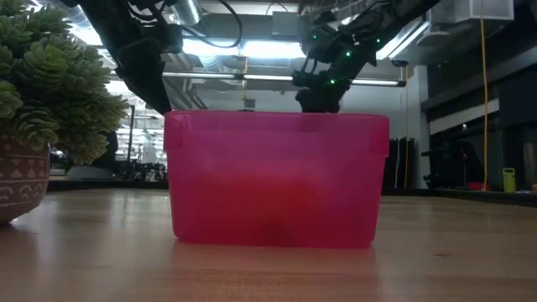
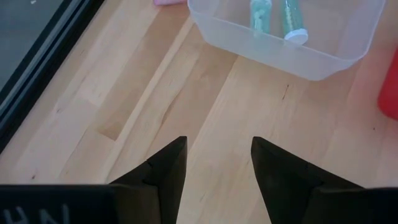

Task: Pick and place medicine bottles into bin by pill shape (circle, oval)
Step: Put the right small yellow pill bottle into the transparent bin

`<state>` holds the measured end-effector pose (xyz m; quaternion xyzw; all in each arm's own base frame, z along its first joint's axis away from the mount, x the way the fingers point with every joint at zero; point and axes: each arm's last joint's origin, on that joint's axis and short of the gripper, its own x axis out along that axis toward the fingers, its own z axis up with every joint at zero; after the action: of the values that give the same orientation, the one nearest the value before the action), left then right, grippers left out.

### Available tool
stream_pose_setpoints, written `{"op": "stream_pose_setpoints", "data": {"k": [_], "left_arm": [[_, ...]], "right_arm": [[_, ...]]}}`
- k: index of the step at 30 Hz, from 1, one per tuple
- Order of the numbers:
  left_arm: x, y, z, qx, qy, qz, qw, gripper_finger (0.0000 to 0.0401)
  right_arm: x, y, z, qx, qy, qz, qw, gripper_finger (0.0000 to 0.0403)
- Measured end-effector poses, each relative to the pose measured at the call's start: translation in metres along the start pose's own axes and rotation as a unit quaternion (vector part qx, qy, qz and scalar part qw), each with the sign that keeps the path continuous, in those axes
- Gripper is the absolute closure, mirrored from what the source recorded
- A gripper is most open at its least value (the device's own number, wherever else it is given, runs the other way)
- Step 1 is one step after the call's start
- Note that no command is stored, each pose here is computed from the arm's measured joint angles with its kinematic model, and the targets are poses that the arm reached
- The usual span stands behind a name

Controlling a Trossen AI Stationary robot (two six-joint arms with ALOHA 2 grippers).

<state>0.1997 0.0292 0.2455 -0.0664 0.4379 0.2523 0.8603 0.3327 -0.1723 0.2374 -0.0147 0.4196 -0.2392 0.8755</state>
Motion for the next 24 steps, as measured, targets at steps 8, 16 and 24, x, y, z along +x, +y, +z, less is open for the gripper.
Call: {"op": "stream_pose_setpoints", "data": {"k": [8,16,24], "left_arm": [[0.0,0.0,0.0,0.0,0.0,0.0,1.0,0.0228],[0.0,0.0,0.0,0.0,0.0,0.0,1.0,0.0228],[0.0,0.0,0.0,0.0,0.0,0.0,1.0,0.0228]], "right_arm": [[0.005,-0.054,-0.011,0.074,-0.005,-0.001,0.997,0.0241],[0.005,-0.077,-0.018,0.079,-0.015,0.012,0.997,0.0241],[0.004,-0.075,-0.02,0.068,-0.016,0.073,0.995,0.0241]]}}
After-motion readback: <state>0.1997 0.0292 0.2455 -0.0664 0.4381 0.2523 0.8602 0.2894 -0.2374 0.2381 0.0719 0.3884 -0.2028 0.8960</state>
